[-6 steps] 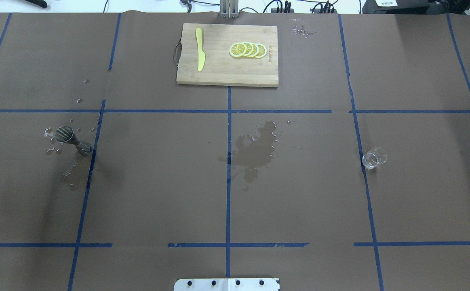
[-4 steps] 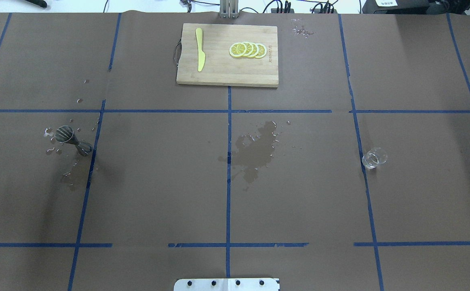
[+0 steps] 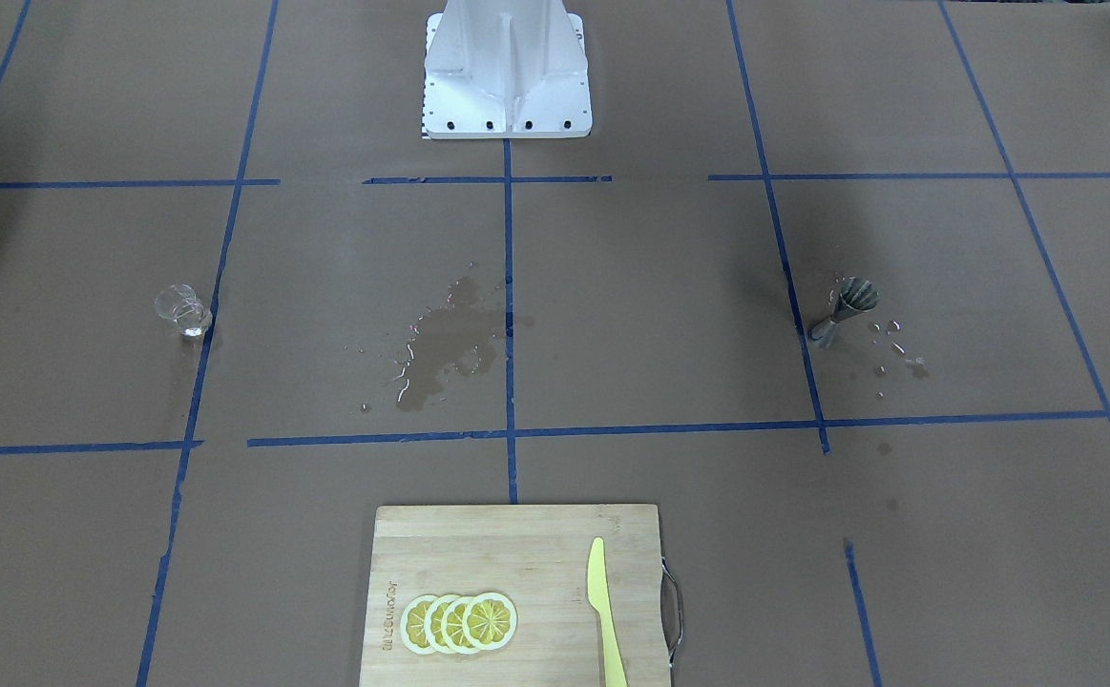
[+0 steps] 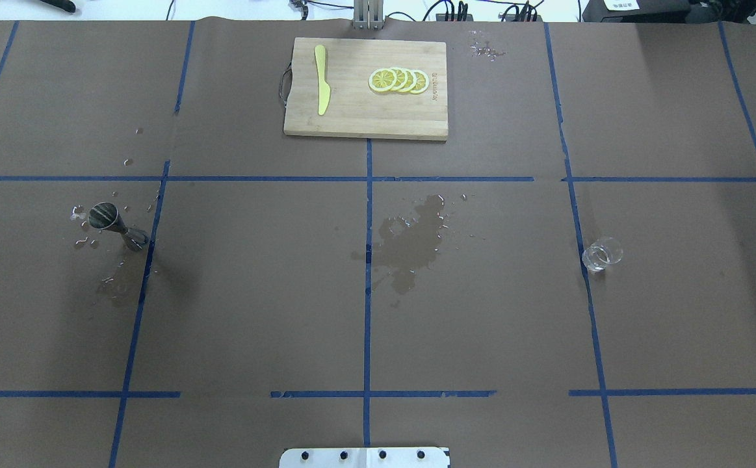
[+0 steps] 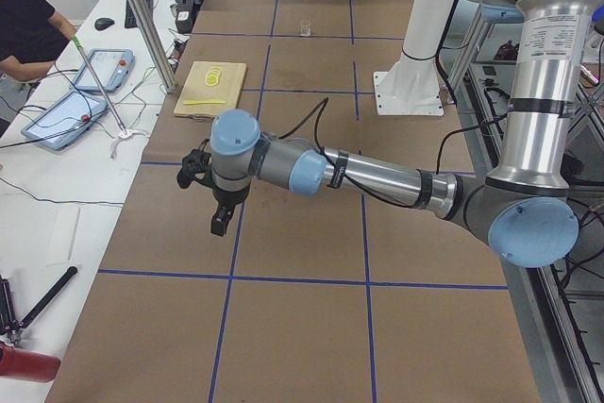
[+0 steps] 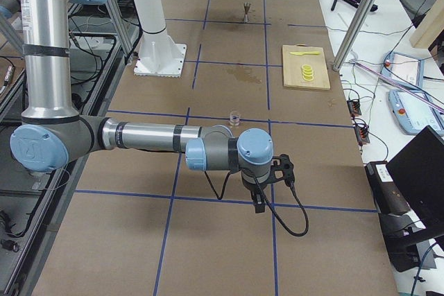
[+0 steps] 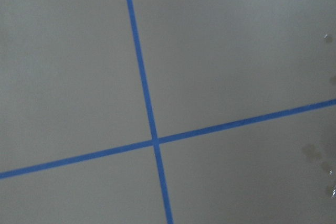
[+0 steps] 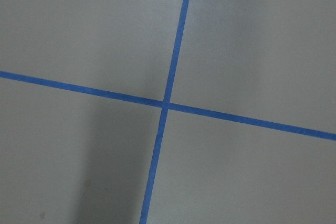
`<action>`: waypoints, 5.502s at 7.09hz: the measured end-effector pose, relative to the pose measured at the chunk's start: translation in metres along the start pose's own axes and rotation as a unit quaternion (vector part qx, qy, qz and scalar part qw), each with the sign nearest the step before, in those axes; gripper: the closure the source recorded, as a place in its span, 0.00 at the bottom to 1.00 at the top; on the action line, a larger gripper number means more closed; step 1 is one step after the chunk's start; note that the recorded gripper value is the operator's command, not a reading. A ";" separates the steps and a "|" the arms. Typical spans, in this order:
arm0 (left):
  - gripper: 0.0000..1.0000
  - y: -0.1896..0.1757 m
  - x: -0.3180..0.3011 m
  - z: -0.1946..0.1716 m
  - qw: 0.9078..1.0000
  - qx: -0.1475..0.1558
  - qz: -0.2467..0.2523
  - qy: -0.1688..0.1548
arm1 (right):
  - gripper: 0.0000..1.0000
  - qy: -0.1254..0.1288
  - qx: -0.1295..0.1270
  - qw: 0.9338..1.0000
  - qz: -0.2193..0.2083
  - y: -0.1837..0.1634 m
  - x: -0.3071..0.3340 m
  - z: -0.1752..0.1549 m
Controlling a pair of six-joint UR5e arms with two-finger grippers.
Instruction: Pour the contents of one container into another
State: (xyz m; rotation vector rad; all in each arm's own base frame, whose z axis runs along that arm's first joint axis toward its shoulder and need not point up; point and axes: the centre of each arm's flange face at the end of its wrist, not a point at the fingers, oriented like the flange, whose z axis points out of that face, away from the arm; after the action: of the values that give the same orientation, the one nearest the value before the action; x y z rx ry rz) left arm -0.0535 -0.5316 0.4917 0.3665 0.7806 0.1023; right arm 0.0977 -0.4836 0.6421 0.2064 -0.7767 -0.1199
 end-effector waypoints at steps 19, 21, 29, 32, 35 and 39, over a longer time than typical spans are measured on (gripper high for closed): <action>0.04 0.235 0.373 0.221 0.925 0.308 -0.208 -0.085 | 0.00 -0.031 0.039 0.996 0.076 -0.029 -0.231 -0.030; 0.06 0.230 0.383 0.258 0.903 0.364 -0.204 -0.100 | 0.00 -0.023 0.050 0.995 0.083 -0.016 -0.311 -0.030; 0.11 0.223 0.386 0.281 0.893 0.398 -0.170 -0.127 | 0.00 -0.014 0.179 0.980 0.089 0.101 -0.405 0.020; 0.14 0.215 0.383 0.297 0.890 0.401 -0.160 -0.144 | 0.00 -0.001 0.219 0.973 0.073 0.120 -0.414 0.037; 0.21 0.198 0.374 0.296 0.885 0.409 -0.159 -0.157 | 0.00 0.016 0.261 0.963 0.068 0.143 -0.429 0.063; 0.22 0.194 0.381 0.309 0.884 0.412 -0.164 -0.151 | 0.00 -0.002 0.306 0.950 0.059 0.167 -0.407 0.100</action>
State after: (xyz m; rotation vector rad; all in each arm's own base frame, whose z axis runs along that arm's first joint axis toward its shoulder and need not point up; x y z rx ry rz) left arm 0.4427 -0.3536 0.5073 1.0236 0.5297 -0.6182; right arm -0.2557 -0.2604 0.4725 0.7469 -0.8116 0.2417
